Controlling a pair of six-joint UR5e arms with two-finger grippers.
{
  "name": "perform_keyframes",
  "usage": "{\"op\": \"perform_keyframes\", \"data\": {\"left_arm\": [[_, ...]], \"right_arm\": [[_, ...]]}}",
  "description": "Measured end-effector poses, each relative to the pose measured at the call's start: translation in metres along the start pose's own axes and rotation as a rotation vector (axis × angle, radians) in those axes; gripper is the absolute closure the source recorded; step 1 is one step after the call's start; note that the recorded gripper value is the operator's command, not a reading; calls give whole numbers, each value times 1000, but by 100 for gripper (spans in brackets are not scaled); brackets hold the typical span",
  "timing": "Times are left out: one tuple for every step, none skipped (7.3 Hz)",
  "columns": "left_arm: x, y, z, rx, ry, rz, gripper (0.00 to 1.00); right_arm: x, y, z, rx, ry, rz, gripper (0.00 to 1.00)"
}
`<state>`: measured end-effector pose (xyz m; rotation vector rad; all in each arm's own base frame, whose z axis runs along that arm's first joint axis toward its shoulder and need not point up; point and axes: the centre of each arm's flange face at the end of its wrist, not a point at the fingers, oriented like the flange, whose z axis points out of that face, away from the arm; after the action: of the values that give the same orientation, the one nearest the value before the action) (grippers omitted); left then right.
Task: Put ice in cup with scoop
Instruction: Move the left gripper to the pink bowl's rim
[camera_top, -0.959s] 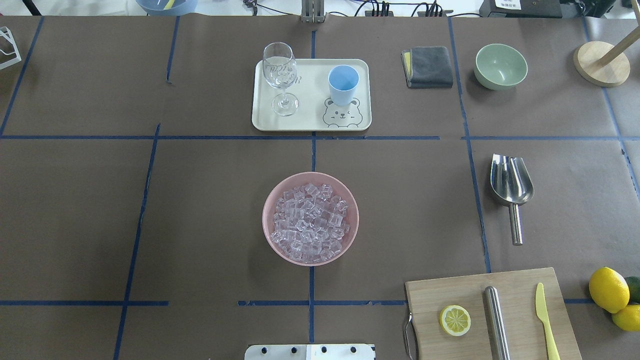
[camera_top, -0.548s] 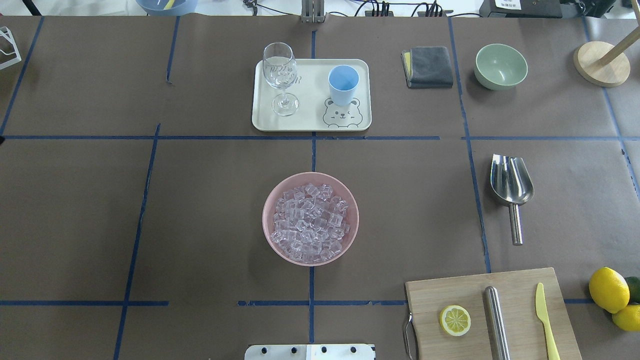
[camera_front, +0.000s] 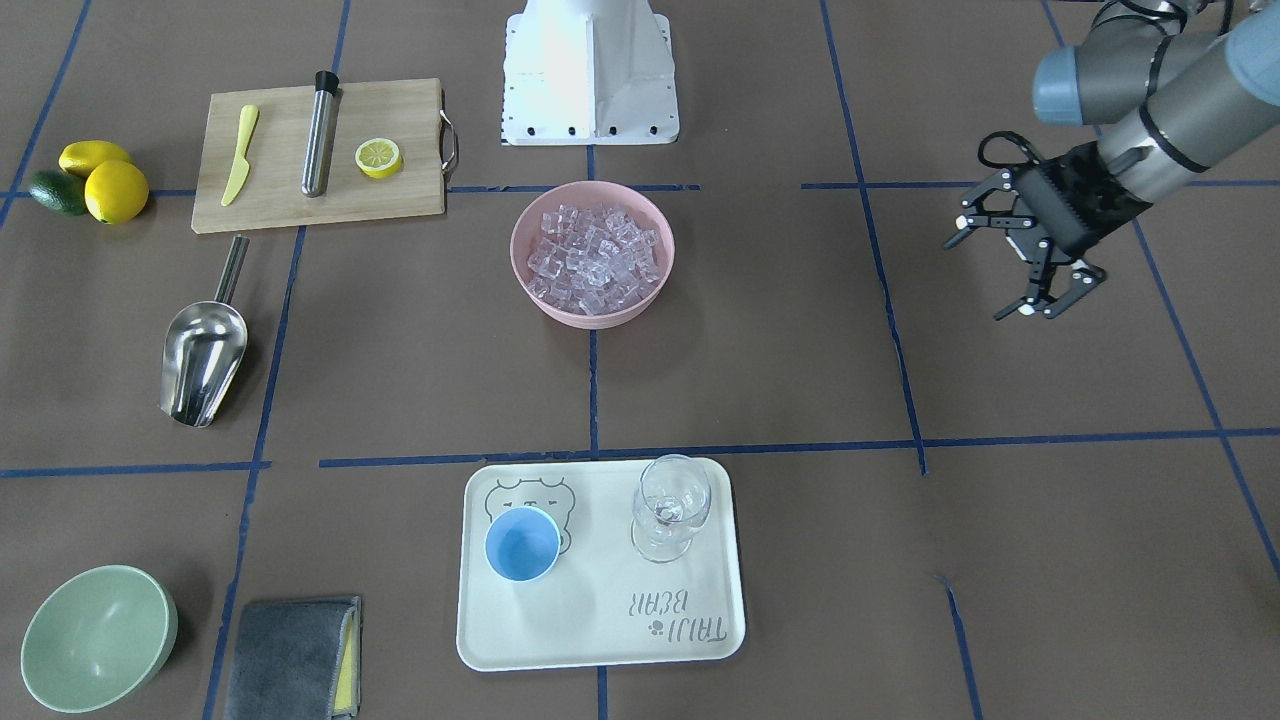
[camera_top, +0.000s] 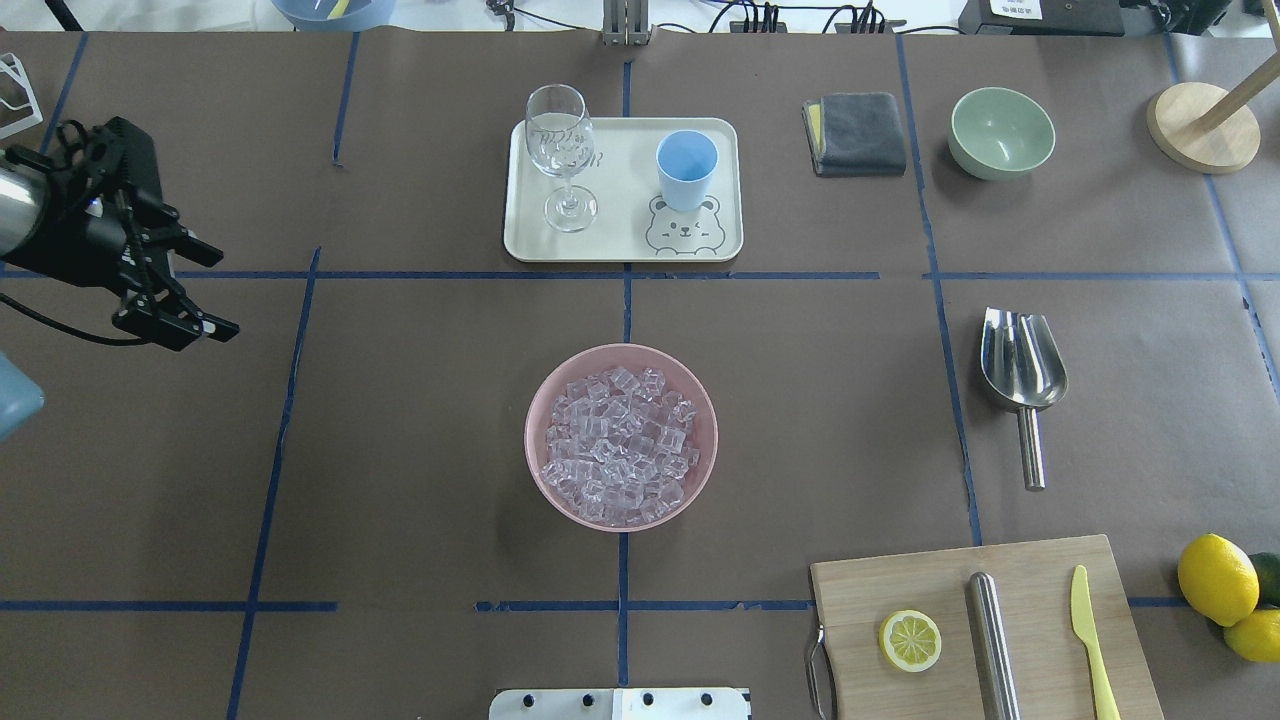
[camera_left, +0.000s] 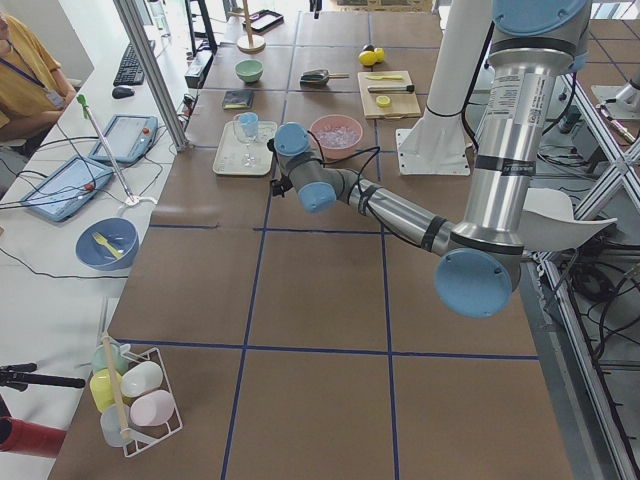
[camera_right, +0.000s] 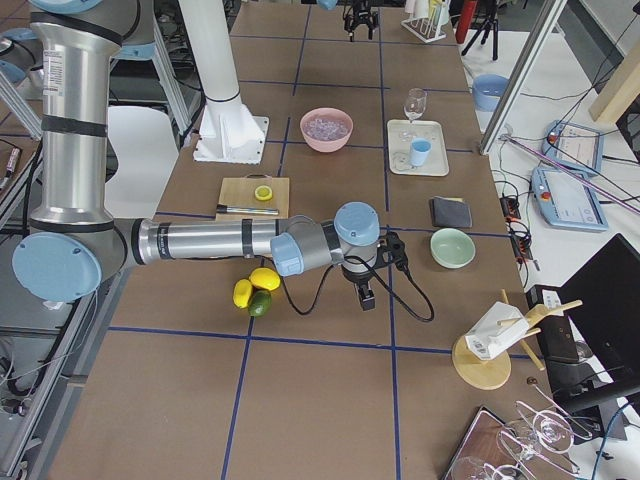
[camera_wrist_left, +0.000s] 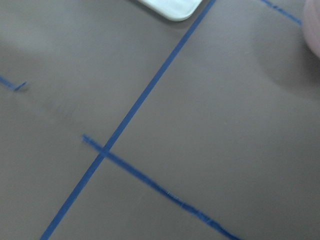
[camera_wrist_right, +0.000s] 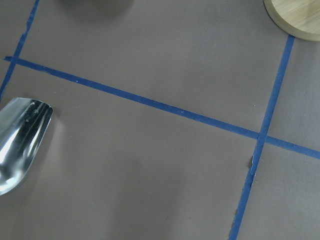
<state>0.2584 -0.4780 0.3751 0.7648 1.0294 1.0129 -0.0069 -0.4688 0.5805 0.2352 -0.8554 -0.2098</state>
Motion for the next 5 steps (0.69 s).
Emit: {"op": "perform_keyframes", "data": {"left_arm": [[17,-22,25,30,46,70,0],[37,-38,47,59,73,133,0],[54,-49,69,84,63,182,0],[69,-63,93,107,43,222,0],[82,-79,113,124,44,250,0]], "right_arm": [[-8,-2,-4,8,-7,30,0],[-13,-3,-6,12,-11,44,0],[-16,-4,-9,15,-16,49,0],[-19,-5,-11,20,-20,49,0],[-22,-4,-13,22,-29,50,0]]}}
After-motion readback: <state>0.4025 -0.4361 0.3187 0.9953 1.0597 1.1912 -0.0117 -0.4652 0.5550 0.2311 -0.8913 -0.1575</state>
